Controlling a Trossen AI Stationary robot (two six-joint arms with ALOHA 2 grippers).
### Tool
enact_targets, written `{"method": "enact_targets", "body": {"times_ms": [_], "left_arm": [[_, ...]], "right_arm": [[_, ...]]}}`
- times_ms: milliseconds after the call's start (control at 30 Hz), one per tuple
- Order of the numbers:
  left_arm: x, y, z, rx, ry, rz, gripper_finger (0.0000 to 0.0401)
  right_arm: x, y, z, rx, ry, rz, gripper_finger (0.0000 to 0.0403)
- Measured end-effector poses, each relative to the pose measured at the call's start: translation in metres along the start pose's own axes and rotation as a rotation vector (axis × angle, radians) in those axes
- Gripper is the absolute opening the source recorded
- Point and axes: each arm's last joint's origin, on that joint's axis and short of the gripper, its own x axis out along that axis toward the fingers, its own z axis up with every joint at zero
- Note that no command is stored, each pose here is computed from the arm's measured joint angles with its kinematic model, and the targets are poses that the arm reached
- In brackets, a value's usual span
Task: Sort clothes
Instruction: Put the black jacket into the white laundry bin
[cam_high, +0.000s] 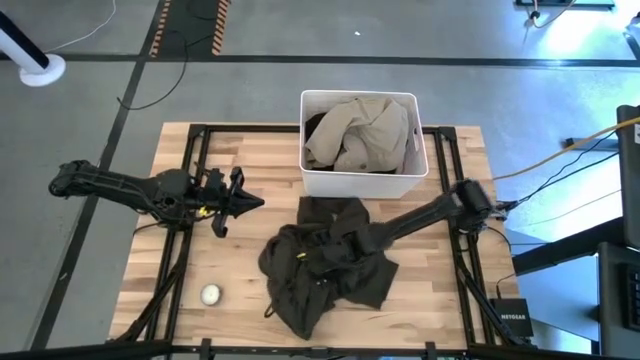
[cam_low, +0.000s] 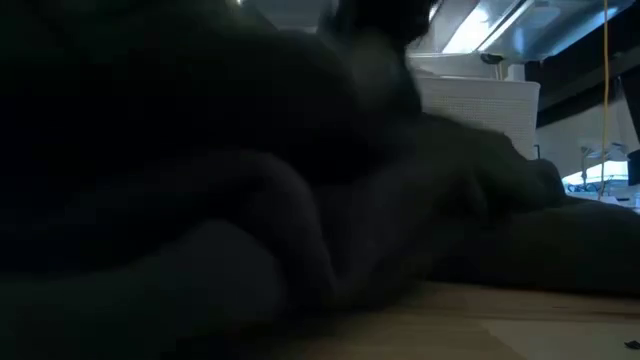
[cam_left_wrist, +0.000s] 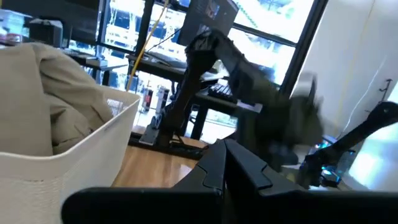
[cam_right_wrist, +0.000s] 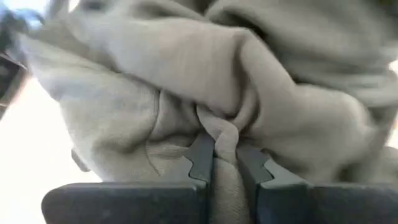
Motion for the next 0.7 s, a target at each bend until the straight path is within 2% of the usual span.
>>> {"method": "enact_targets", "body": {"times_ms": [167, 367, 467, 700], "left_arm": [[0.000, 0.002, -0.002, 0.007, 0.018, 0.039, 0.0000], [0.000, 0.002, -0.003, 0.009, 0.026, 0.048, 0.0000], [0.000, 0.002, -0.004, 0.010, 0.026, 0.059, 0.0000], [0.000, 0.003, -0.004, 0.011, 0.024, 0.084, 0.0000]], "right_arm": [[-0.055, 0.007, 0.009, -0.016, -0.119, -0.071, 0.0037], [-0.130, 0.000, 0.012, 0.009, -0.301, -0.207, 0.0037], [-0.166, -0.003, 0.011, -0.001, -0.404, -0.309, 0.0037], [-0.259, -0.022, 0.007, 0.055, -0.756, -0.627, 0.0036]]}}
